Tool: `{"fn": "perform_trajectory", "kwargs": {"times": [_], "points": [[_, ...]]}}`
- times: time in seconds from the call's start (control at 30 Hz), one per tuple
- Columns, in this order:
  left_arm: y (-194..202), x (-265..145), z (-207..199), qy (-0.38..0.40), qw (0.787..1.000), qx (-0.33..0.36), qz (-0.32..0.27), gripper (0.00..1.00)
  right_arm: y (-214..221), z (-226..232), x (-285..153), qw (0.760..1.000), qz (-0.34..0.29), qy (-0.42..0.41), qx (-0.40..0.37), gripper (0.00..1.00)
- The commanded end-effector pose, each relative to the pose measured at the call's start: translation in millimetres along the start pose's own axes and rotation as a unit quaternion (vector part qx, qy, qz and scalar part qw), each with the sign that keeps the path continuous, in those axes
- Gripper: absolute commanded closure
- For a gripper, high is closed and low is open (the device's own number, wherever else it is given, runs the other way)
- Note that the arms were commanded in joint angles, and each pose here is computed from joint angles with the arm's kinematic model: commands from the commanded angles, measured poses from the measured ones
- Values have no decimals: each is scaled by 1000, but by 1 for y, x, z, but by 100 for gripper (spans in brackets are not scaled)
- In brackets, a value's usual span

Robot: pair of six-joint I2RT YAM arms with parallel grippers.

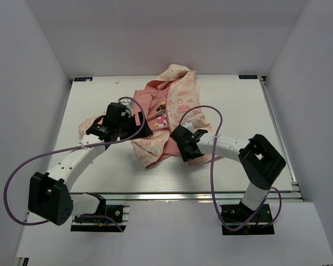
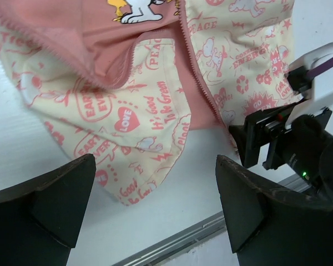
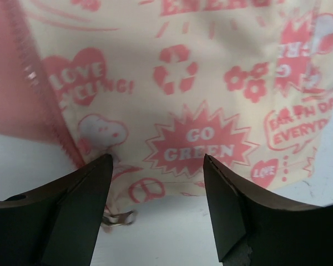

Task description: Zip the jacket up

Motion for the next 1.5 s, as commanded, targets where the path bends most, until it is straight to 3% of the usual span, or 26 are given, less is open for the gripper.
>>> {"fn": "perform_trajectory", "kwargs": {"times": [0.0,0.2,0.47,0.6,0.67,0.83,1.0,1.03,1.27,1.47], "points": [[5,-14,6,-18,1000,-8,-16,2,-1,16,-8,999,-23,-32,-24,29],[7,-18,8,-32,999,-4,-11,2,2,45,-25,987,-42,-147,-46,31],[17,2,-22,8,998,44,40,2,12,-1,-43,995,-40,-57,76,26],[28,24,-40,-49,990,116,57,2,27,-34,-41,980,-8,-121,160,24],[31,40,-38,-77,984,145,66,2,26,-49,-45,969,-36,-158,184,23],[33,68,-47,-115,967,214,73,2,35,-56,-57,961,-58,-198,186,11],[41,103,-40,-174,951,234,104,2,33,-60,-57,959,-61,-201,189,11],[36,106,-43,-179,951,233,97,5,32,-60,-58,959,-63,-202,189,11],[32,103,-51,-199,945,248,81,98,33,-62,-58,958,-68,-208,187,11],[44,57,-80,-166,944,281,52,100,31,-61,-62,953,-78,-228,181,11]]}}
Point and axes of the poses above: each gripper's point midway between its finger pads, its own x axis out along the fingers, its own z axis along the line the jaws close on, y = z × x, the point moved 9 cm from there along -x, back along the fingers, and after that the axes turned 6 degrees about -x, right-handed, at the moved point
